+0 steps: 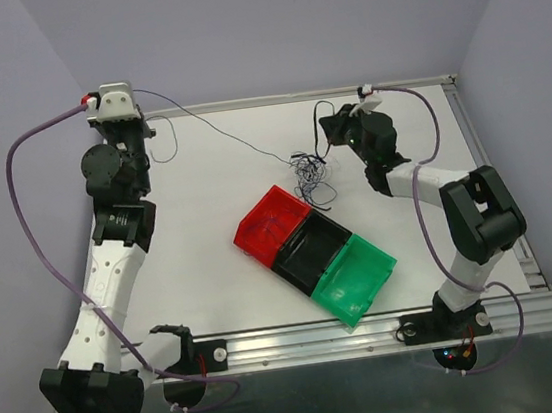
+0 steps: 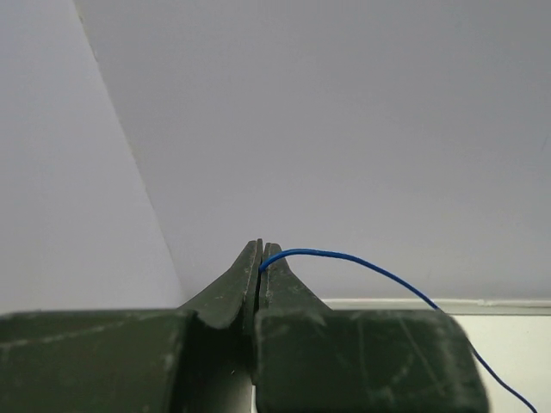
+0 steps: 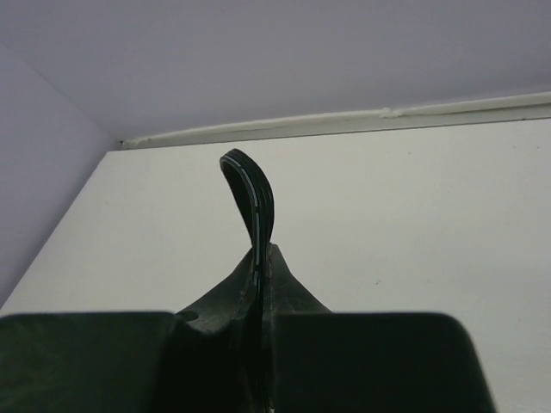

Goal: Untangle the cables

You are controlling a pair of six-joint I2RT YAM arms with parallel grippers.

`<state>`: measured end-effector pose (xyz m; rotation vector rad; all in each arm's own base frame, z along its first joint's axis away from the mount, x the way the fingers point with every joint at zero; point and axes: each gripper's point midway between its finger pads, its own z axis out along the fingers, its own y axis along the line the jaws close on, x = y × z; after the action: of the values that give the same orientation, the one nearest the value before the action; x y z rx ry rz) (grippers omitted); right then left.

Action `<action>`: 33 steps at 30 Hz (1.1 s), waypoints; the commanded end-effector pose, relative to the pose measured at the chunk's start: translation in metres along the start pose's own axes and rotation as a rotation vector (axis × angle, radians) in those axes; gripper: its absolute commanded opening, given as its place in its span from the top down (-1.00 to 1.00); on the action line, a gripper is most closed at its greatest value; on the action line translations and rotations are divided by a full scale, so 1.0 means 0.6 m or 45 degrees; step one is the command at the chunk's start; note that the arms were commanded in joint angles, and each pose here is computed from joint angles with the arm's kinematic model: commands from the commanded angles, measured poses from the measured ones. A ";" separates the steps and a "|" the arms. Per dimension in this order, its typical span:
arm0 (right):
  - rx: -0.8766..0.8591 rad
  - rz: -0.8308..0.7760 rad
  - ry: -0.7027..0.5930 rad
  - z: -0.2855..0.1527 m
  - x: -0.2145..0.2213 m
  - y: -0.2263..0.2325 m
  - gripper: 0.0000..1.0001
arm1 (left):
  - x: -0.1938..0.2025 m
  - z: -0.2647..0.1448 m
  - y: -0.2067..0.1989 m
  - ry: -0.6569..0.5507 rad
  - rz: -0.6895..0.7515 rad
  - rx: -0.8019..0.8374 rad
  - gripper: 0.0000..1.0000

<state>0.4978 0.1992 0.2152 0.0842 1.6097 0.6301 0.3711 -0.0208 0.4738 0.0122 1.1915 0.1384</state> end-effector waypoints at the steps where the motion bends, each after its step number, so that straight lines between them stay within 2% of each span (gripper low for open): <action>1: -0.173 0.005 -0.280 -0.025 -0.154 0.093 0.99 | -0.008 0.020 0.000 -0.036 -0.025 -0.008 1.00; 2: -0.193 -0.005 -0.352 -0.042 -0.200 0.112 0.99 | -0.003 0.021 -0.001 -0.036 -0.022 -0.008 1.00; 6: -0.282 -0.041 -0.433 -0.079 -0.300 0.173 0.99 | 0.018 0.030 -0.006 -0.007 -0.020 -0.001 1.00; 10: -0.384 -0.057 -0.543 -0.163 -0.423 0.243 0.99 | 0.062 0.048 0.000 0.057 -0.016 -0.009 1.00; 13: -0.343 -0.043 -0.632 -0.239 -0.489 0.256 0.99 | 0.097 0.063 0.011 0.106 -0.024 -0.015 1.00; 14: -0.244 -0.018 -0.670 -0.252 -0.505 0.236 0.99 | 0.103 0.069 0.030 0.119 -0.019 -0.041 1.00; 17: -0.077 0.012 -0.729 -0.310 -0.530 0.201 0.99 | 0.120 0.091 0.056 0.155 -0.068 -0.034 1.00; 19: 0.075 0.067 -0.805 -0.344 -0.539 0.162 0.99 | 0.134 0.098 0.099 0.191 -0.084 -0.081 1.00; 20: 0.159 0.089 -0.856 -0.376 -0.541 0.137 0.99 | 0.129 0.101 0.105 0.183 -0.085 -0.068 1.00; 24: 0.374 0.134 -0.903 -0.430 -0.530 0.080 0.99 | 0.117 0.097 0.146 0.174 -0.066 -0.137 1.00; 33: 0.704 0.194 -0.992 -0.497 -0.503 -0.005 0.99 | 0.104 0.098 0.239 0.198 -0.087 -0.191 1.00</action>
<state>0.2771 0.0038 0.5000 0.6186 0.9995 0.3326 0.4440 0.1250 0.4083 -0.1809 1.4232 0.1889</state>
